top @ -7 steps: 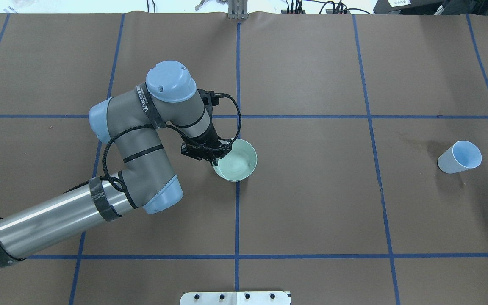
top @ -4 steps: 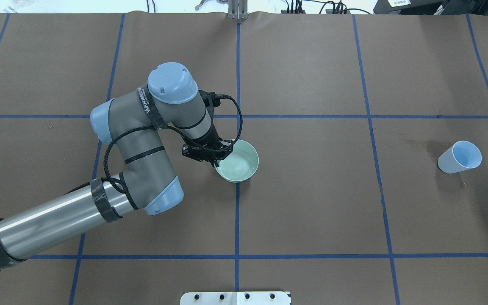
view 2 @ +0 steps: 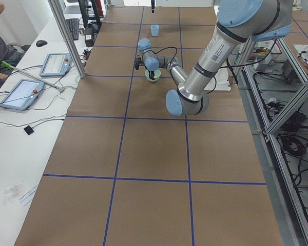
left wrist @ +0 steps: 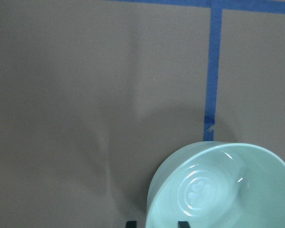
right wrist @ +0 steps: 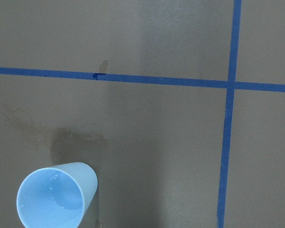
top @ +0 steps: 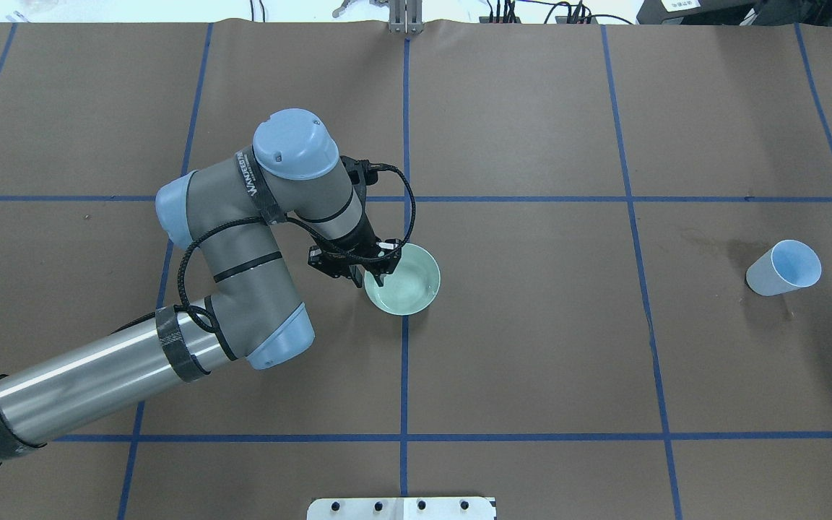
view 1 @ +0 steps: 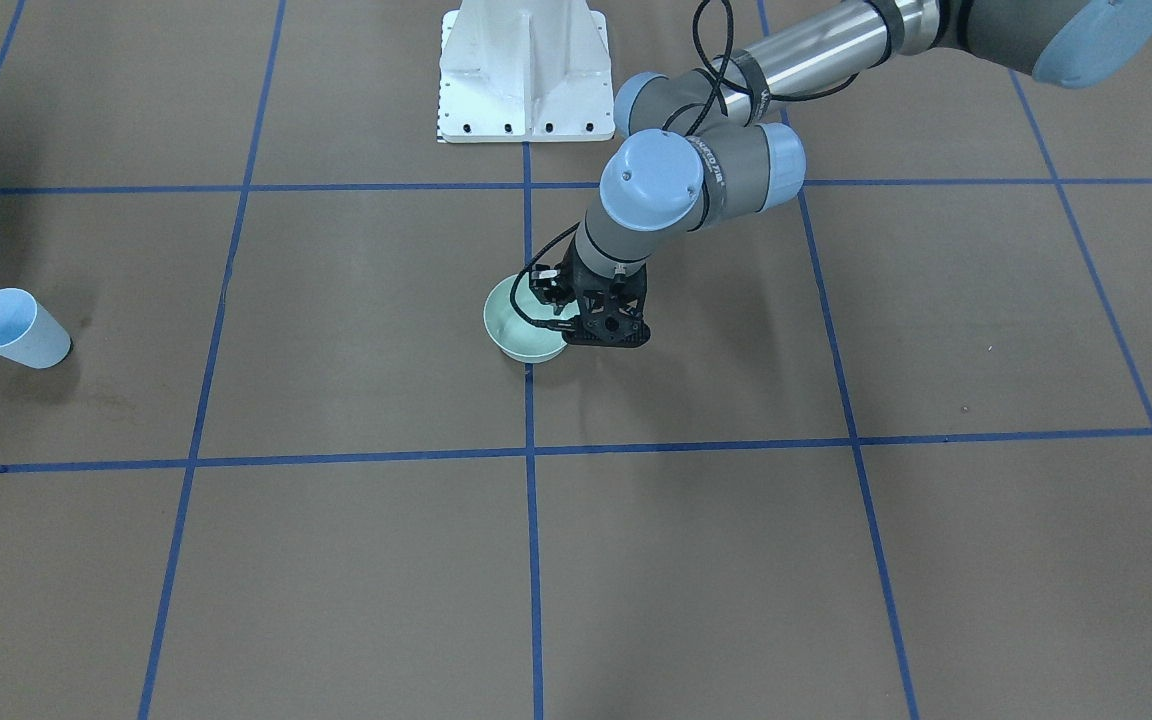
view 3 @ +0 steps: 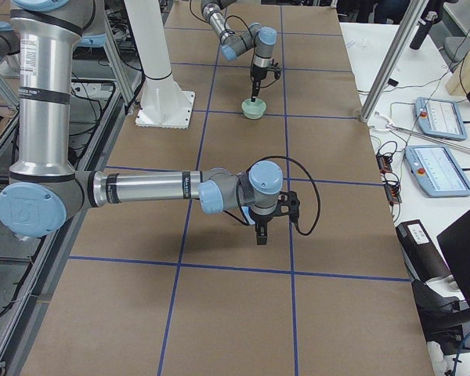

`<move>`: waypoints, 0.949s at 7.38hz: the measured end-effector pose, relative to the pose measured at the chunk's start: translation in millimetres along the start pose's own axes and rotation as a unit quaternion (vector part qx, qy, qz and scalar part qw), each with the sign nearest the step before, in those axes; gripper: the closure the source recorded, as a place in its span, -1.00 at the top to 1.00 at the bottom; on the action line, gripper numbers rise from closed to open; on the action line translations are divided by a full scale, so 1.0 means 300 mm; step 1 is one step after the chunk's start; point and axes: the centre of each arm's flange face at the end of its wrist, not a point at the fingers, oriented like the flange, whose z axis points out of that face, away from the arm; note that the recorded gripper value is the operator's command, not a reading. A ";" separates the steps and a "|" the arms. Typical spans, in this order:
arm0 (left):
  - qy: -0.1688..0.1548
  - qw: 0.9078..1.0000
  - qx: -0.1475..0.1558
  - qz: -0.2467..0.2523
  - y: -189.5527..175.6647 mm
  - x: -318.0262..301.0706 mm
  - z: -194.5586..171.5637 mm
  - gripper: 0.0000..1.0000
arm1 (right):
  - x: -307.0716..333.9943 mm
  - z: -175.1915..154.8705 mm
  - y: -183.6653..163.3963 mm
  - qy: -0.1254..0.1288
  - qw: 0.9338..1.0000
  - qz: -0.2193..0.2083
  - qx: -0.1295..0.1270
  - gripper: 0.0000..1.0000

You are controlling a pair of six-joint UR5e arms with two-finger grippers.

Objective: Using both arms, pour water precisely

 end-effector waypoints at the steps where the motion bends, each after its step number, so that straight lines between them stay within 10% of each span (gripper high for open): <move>1: 0.007 1.000 0.006 0.004 -0.003 0.005 -0.024 1.00 | -0.013 -0.009 -0.014 -0.001 1.000 -0.004 0.004 0.99; 4: 0.020 0.999 0.040 -0.006 -0.055 -0.105 -0.169 1.00 | -0.074 -0.009 -0.056 -0.014 0.998 -0.047 0.027 0.99; 7: 0.019 0.998 0.050 -0.014 -0.047 -0.212 -0.216 1.00 | -0.338 0.198 -0.014 -0.035 0.981 -0.164 0.096 0.94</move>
